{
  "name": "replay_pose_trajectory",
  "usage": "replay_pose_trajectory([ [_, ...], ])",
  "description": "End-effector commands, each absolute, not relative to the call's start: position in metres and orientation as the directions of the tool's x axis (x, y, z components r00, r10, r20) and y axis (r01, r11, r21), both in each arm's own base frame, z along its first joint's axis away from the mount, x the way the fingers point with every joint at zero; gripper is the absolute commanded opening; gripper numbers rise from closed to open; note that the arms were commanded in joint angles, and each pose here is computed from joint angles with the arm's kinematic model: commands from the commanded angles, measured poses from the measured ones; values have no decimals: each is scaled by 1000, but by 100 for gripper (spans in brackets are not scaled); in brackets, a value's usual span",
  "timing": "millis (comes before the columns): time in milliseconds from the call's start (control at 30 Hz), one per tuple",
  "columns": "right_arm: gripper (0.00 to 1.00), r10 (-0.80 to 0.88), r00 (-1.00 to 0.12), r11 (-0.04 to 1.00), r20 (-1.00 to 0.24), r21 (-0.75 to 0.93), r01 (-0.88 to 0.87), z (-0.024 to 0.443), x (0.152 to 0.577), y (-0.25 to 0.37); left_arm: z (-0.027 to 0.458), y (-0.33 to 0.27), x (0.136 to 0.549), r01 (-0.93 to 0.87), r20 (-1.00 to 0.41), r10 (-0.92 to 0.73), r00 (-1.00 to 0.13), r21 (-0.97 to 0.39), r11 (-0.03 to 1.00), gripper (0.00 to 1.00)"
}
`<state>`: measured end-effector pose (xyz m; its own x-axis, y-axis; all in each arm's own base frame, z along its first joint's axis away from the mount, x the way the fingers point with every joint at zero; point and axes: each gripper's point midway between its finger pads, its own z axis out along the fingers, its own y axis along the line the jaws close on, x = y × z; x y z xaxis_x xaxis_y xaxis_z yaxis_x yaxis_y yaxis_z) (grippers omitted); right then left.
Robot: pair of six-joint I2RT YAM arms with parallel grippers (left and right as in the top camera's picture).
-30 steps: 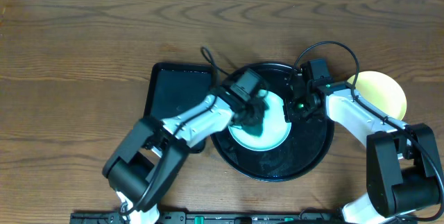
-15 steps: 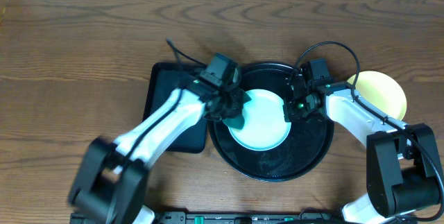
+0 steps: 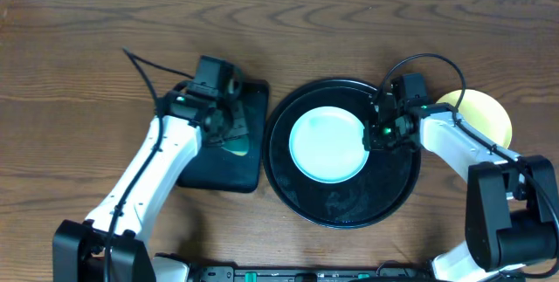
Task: Clean dirty plates on tray and stack at the side
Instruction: 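Return the sponge to the small black tray with the left gripper, then lift the pale green plate by its rim with the right gripper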
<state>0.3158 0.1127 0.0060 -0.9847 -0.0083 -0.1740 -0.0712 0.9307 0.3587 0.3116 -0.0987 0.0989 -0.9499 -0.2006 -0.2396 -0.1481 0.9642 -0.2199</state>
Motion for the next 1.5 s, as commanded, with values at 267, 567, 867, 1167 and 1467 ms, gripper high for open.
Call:
replay_pose_trajectory([
  [267,1,-26,-866,996,-500,59,-64,101,341,64,49,-72,311,-118,-153,-139,-978,-142,983,8],
  [567,1,-127,-791,988,-598,-146,-49,138,337,58,15,-69,324,-119,-131,-132,-983,-104,987,36],
  [867,1,-288,-749,931,-597,-358,-74,151,335,59,50,-68,323,-114,-190,-135,-973,-118,987,77],
  [1167,1,-400,-661,845,-635,-535,4,180,334,74,87,-64,301,-114,-214,-139,-967,-126,985,80],
  [1467,1,-615,-517,714,-594,-699,-46,211,318,123,78,-63,294,-118,-180,-138,-974,-116,986,80],
])
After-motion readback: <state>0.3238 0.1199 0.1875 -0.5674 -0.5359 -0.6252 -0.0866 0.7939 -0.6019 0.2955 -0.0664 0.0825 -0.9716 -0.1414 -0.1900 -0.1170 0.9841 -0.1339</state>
